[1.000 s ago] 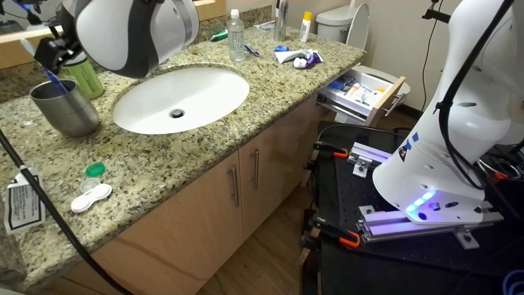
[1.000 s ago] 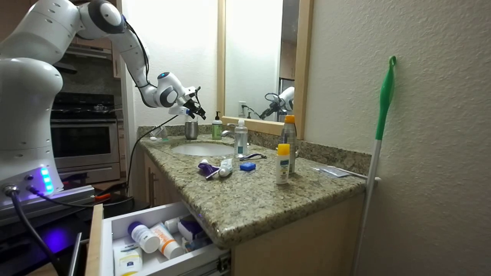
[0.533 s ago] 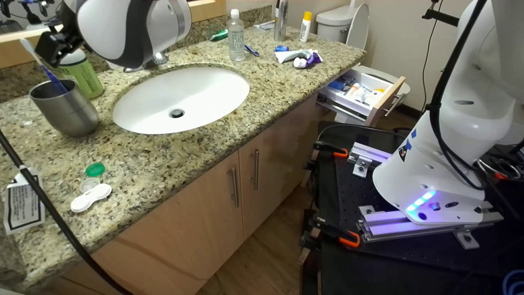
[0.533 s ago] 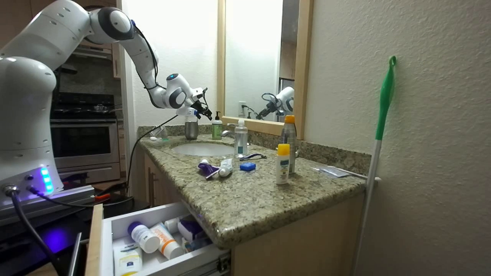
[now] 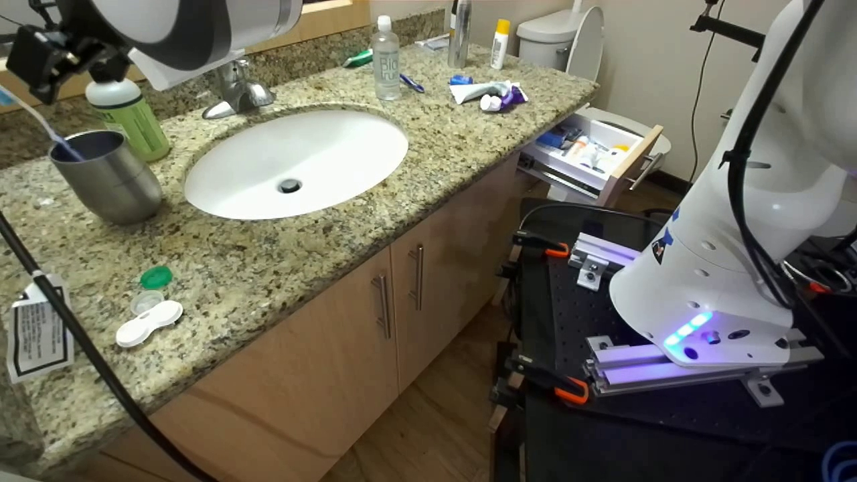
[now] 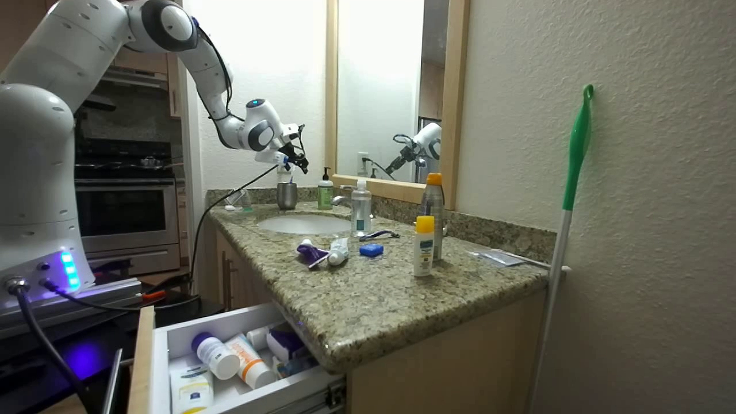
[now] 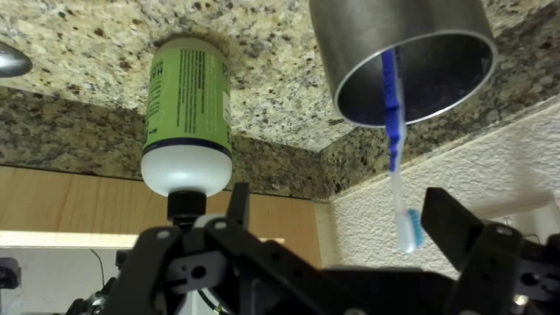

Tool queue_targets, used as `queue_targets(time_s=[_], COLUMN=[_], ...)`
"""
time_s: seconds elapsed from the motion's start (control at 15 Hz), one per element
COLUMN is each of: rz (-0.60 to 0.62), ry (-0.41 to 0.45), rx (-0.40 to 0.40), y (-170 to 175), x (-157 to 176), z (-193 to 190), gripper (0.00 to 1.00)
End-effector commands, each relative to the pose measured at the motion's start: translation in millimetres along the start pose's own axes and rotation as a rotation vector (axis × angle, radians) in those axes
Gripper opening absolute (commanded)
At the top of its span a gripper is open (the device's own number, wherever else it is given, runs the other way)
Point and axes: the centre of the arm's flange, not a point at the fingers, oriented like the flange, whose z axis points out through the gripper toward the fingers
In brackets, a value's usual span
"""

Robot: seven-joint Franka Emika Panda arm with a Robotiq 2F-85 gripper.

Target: Move the purple tube of tooth paste to the right, move the blue object to the right, move the white tube to the right, remove the toothbrush from the silver cup and place it on the right side of the counter

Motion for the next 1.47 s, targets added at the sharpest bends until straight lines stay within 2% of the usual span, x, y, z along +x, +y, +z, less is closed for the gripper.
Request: queue_targets(time_s=[0.0,0.07,0.4,0.73,0.87,1.2,1.27,1.4], rz=[0.0,0.0,-0.02,-0.026,-0.011,-0.075,-0.06,-0.074], ry=[-0.003,-0.005,-0.132,-0.332,-0.328,-0.225,-0.255,-0.242], rx=[-0.001,-0.001,-0.017,0.04,0.081,-0.029,0.009,-0.008], y=[1,1,11,-8,-13,-23,-20,-21], x=[0,-1,14,38,36,6,18,5], z=[-2,-2,-26,-20,-13,27,3,19], gripper=[1.0,1.0,1.0,1.0,1.0,1.0,1.0,1.0])
